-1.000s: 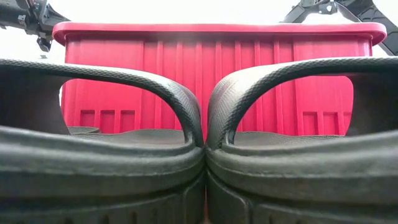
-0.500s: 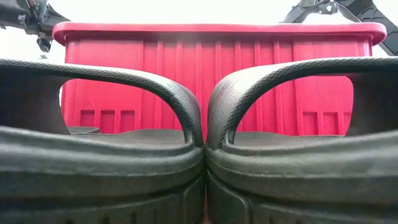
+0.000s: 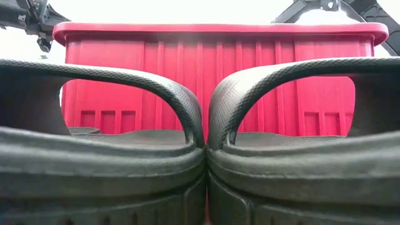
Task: Pick and place slides into bin
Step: Put the black slides into the red bin
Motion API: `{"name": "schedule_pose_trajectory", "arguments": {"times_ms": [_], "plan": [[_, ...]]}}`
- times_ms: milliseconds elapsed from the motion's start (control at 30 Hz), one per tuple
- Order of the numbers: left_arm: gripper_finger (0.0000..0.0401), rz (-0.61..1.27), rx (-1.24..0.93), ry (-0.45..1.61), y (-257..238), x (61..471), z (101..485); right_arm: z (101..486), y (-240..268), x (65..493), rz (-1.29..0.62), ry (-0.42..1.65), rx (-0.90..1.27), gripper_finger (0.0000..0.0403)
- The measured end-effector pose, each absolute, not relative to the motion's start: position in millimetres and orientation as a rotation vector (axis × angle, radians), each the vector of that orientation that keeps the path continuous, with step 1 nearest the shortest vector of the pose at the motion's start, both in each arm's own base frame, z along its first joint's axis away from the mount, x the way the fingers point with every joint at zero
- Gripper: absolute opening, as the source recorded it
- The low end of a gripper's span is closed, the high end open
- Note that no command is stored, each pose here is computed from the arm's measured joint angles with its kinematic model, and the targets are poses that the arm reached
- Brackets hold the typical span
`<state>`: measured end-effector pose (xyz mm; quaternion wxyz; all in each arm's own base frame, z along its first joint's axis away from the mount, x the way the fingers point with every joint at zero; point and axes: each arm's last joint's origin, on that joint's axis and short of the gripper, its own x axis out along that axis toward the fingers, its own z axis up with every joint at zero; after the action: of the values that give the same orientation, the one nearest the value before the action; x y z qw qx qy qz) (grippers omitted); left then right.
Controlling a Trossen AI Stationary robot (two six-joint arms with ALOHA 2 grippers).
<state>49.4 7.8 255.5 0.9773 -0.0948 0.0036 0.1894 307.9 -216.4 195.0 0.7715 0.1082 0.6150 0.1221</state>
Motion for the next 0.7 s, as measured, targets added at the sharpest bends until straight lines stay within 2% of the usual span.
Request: {"name": "schedule_pose_trajectory", "arguments": {"times_ms": [200, 433, 567, 700], "plan": [[0.0031, 0.382, -0.189, 0.008, 8, 49, 255, 247, -209, 311, 0.200, 1.172, 0.143, 0.0181], [0.0031, 0.381, -0.174, 0.011, 8, 49, 256, 307, -202, 294, 0.093, 0.961, 0.019, 0.0169], [0.0031, 0.382, -0.165, 0.016, 8, 49, 255, 315, -201, 293, 0.109, 0.893, 0.016, 0.0154], [0.0031, 0.382, -0.167, 0.016, 8, 49, 255, 299, -202, 299, 0.161, 0.943, 0.076, 0.0135]]}}
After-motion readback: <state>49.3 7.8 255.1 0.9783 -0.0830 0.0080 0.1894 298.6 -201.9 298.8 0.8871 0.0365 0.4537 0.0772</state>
